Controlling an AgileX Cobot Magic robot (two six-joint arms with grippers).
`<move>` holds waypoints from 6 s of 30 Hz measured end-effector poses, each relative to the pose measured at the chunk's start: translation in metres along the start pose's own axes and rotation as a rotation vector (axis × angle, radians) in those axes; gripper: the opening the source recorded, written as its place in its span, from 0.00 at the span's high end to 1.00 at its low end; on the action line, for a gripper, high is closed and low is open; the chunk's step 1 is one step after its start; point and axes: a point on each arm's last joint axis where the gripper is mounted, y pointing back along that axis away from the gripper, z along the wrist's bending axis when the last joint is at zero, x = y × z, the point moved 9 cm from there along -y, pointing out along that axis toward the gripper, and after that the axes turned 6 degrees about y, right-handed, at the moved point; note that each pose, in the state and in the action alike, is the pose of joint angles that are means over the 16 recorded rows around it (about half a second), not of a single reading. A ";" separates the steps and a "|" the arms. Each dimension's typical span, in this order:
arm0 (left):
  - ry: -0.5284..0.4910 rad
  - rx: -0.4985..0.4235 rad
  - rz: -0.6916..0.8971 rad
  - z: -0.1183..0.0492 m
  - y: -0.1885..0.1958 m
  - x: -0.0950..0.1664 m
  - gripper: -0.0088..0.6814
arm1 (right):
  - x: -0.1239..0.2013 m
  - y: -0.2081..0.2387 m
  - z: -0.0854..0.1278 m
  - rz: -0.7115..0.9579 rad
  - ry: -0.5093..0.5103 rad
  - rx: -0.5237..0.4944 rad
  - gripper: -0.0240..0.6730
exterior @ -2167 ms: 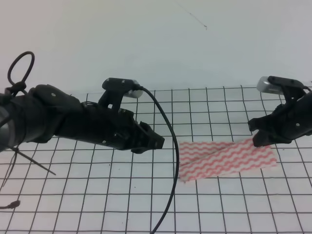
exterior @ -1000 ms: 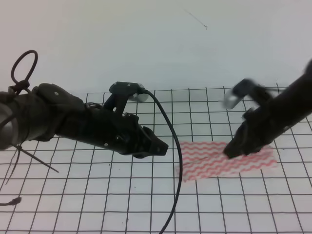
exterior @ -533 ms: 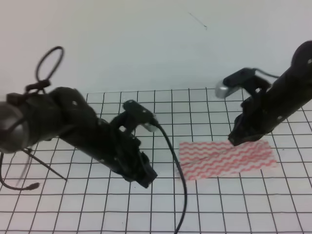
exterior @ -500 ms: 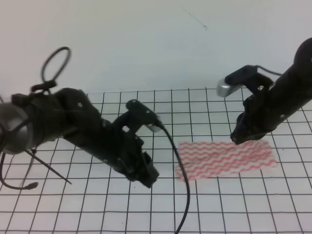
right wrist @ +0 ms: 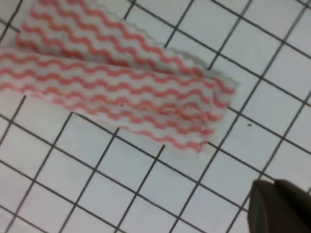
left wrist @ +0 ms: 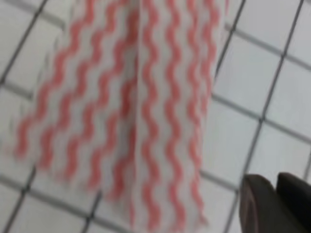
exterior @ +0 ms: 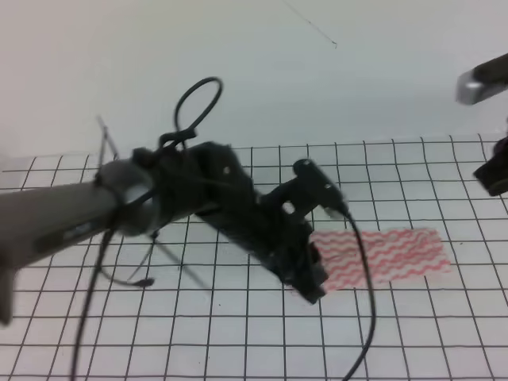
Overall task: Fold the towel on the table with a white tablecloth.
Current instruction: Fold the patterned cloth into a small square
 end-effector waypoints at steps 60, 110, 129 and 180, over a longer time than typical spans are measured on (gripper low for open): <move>0.109 -0.040 0.095 0.058 -0.035 -0.037 0.99 | 0.006 0.021 -0.016 -0.068 -0.166 -0.049 0.96; 0.274 0.006 -0.059 0.041 0.066 -0.044 0.99 | -0.002 -0.173 -0.029 0.100 -0.321 -0.298 0.65; 0.259 0.002 -0.063 0.042 0.067 -0.044 0.99 | -0.008 -0.181 -0.011 0.074 -0.331 -0.410 0.78; 0.293 0.045 -0.030 0.038 0.058 -0.038 0.99 | 0.004 -0.151 -0.021 0.157 -0.201 -0.350 0.96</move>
